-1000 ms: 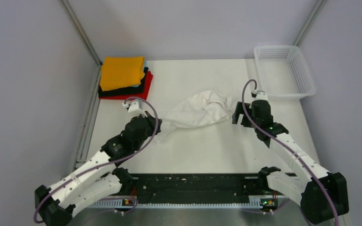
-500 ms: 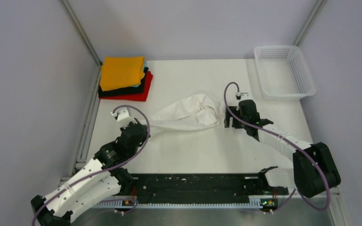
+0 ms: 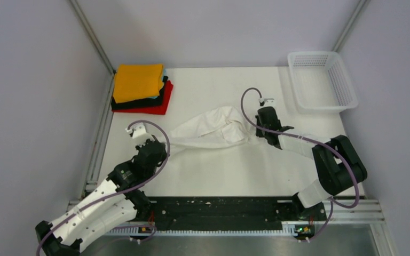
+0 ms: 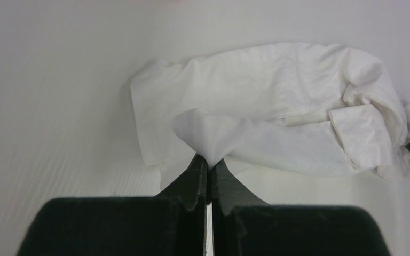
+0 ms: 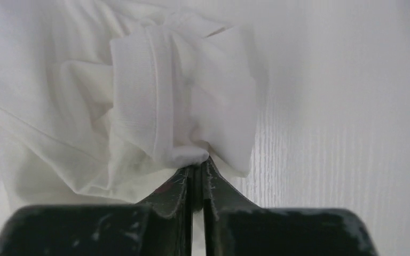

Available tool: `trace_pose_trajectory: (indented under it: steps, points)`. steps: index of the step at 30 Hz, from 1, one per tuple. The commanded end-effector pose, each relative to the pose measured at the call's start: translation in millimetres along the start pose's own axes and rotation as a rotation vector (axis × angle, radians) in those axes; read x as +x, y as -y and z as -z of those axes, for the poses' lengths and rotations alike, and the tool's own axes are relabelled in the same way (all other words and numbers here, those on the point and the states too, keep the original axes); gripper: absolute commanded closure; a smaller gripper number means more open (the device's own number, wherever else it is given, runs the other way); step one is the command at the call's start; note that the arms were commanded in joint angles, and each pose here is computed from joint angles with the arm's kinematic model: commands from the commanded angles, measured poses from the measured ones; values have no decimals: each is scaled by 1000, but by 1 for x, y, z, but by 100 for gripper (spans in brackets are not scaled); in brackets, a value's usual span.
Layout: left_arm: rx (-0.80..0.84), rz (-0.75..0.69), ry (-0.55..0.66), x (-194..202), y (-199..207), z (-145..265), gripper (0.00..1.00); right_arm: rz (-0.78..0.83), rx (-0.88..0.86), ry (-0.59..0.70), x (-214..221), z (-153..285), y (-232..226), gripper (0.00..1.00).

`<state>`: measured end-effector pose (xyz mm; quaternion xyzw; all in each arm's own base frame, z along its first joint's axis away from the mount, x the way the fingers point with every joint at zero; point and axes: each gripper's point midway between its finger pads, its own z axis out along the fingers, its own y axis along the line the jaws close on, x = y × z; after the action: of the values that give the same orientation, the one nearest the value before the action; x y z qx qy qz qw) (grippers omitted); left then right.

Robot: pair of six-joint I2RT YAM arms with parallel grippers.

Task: Fold and stack the t-shirts
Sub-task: Flatten out the tshirt

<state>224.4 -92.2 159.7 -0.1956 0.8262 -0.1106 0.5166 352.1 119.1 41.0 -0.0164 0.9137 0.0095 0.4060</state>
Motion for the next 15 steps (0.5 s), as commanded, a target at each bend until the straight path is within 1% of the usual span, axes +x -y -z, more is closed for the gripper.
trace_pose_trajectory:
  steps: [1, 4, 7, 9, 12, 15]
  points:
    - [-9, 44, 55, -14, 1, 1, 100, -93, 50, 120, -45, 14, 2, 100]
    - [-13, 64, 92, -26, 2, 4, 100, -113, 83, 107, -47, 36, 12, 100]
    - [-12, 126, 175, -55, 4, 15, 100, -122, 97, 136, -64, 69, 21, 100]
    - [20, 150, 245, -78, 8, 25, 100, -134, 105, 199, -84, 94, 29, 100]
    - [81, 187, 345, -117, 16, 48, 100, -166, 95, 330, -123, 141, 39, 100]
    - [164, 218, 435, -156, 24, 77, 100, -184, 31, 476, -164, 195, 41, 100]
